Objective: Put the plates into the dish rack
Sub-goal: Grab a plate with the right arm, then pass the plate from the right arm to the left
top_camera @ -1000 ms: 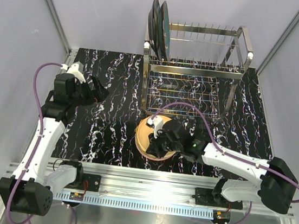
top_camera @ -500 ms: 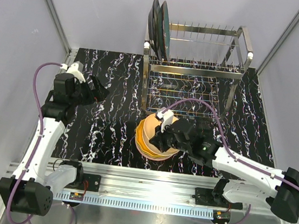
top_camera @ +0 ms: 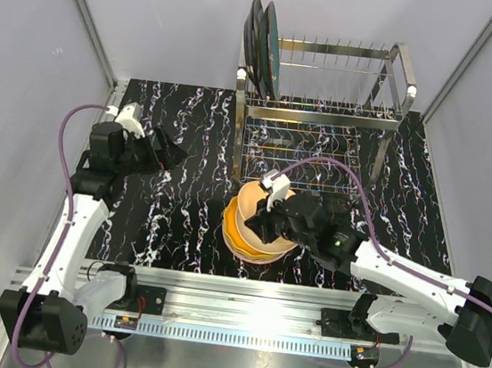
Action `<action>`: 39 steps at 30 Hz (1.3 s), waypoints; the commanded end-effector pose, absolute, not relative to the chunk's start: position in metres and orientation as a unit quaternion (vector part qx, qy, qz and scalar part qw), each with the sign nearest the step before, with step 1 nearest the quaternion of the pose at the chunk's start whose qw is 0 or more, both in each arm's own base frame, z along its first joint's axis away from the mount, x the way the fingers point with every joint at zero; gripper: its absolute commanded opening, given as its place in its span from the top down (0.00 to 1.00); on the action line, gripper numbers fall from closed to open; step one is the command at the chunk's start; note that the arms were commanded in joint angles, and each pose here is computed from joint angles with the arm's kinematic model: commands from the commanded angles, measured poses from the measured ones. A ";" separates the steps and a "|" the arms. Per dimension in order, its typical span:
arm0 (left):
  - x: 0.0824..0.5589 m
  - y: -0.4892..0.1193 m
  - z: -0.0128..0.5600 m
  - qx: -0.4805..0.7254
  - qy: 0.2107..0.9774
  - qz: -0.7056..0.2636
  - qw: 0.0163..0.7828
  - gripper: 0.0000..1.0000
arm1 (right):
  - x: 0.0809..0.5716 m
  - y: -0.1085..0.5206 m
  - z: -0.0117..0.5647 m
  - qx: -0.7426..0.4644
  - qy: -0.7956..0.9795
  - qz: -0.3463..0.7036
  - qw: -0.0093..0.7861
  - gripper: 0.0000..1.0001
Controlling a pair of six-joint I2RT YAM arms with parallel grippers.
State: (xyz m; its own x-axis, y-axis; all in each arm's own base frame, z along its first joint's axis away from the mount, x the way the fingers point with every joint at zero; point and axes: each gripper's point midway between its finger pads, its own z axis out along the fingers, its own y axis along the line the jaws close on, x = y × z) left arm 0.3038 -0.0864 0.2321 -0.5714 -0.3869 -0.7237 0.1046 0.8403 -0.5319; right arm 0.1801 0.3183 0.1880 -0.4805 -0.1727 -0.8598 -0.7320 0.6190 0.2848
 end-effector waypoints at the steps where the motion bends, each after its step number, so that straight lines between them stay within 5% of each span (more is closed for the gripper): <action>1: 0.305 -0.104 0.252 -0.043 0.815 -0.324 0.478 0.01 | 0.195 0.346 0.251 -0.266 0.740 0.384 0.484 1.00; 39: 0.271 -0.201 0.205 0.034 0.844 -0.427 0.324 0.03 | 0.188 0.410 0.251 -0.288 0.721 0.423 0.468 1.00</action>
State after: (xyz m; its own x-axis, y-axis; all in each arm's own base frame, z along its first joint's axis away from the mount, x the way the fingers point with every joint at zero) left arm 0.2751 -0.1895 0.2069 -0.7751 -0.2519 -0.5794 0.3023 0.6573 -0.6903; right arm 0.1832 0.3972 0.2099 -0.4588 -0.1137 -0.8813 -0.7911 0.5039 0.3468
